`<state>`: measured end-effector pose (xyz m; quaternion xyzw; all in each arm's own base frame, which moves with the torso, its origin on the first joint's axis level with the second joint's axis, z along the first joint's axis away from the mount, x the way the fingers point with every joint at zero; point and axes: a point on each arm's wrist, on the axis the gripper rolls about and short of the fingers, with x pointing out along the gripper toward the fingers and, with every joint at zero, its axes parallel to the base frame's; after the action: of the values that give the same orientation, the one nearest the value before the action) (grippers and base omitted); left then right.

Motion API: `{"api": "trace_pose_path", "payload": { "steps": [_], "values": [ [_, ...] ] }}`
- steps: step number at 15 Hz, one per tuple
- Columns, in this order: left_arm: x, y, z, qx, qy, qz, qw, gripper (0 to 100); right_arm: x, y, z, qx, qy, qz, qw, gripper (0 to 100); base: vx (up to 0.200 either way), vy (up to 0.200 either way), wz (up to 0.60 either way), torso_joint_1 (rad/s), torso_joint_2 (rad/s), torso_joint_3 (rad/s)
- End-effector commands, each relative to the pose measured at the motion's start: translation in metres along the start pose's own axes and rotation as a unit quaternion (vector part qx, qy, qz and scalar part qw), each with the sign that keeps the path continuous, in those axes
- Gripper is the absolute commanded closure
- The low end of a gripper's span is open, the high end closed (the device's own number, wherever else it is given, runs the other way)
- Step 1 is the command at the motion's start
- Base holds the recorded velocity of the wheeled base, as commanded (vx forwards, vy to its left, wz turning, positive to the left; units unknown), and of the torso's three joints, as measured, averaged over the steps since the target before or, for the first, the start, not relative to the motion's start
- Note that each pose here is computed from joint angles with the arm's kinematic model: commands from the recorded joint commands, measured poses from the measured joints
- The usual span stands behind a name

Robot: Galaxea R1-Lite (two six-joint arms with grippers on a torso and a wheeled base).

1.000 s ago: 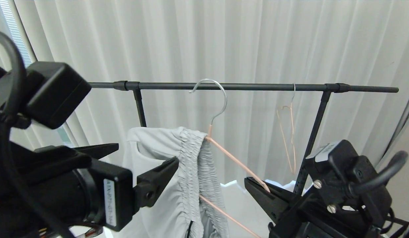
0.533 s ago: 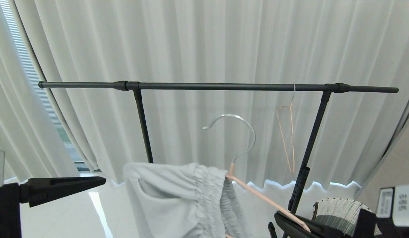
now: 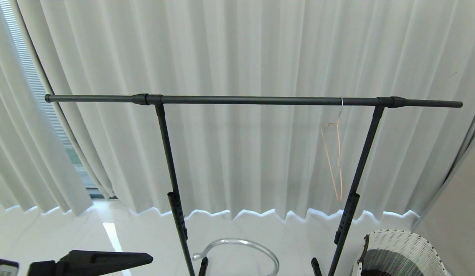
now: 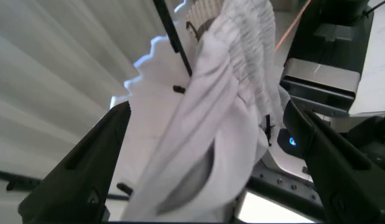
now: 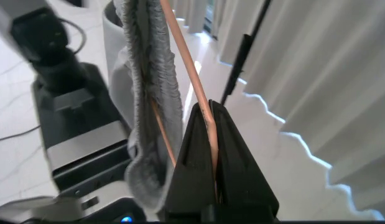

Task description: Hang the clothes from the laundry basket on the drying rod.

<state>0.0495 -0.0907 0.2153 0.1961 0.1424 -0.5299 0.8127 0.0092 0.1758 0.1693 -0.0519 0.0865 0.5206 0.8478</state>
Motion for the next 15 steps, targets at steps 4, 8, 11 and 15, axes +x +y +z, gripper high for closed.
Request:
{"api": "trace_pose_path", "payload": {
  "steps": [4, 8, 11, 15],
  "values": [
    [0.03, -0.003, -0.014, 0.001, 0.027, -0.025, 0.9993, 0, -0.003, 0.012, -0.001, -0.01, 0.003, 0.036, 0.9993, 100, 0.0, 0.0, 0.0, 0.0, 0.0, 0.0],
    [0.031, -0.004, -0.018, 0.001, 0.031, -0.047, 0.9984, 0, -0.003, 0.013, -0.001, -0.01, 0.002, 0.037, 0.9993, 100, 0.0, 0.0, 0.0, 0.0, 0.0, 0.0],
    [0.031, -0.006, -0.023, 0.008, 0.039, -0.051, 0.9979, 100, -0.004, 0.013, 0.0, -0.008, 0.0, 0.037, 0.9993, 100, 0.0, 0.0, 0.0, 0.0, 0.0, 0.0],
    [0.033, -0.006, -0.027, 0.025, 0.045, -0.053, 0.9972, 100, -0.004, 0.012, 0.001, -0.006, -0.003, 0.037, 0.9993, 100, 0.0, 0.0, 0.0, 0.0, 0.0, 0.0]
  ]
}}
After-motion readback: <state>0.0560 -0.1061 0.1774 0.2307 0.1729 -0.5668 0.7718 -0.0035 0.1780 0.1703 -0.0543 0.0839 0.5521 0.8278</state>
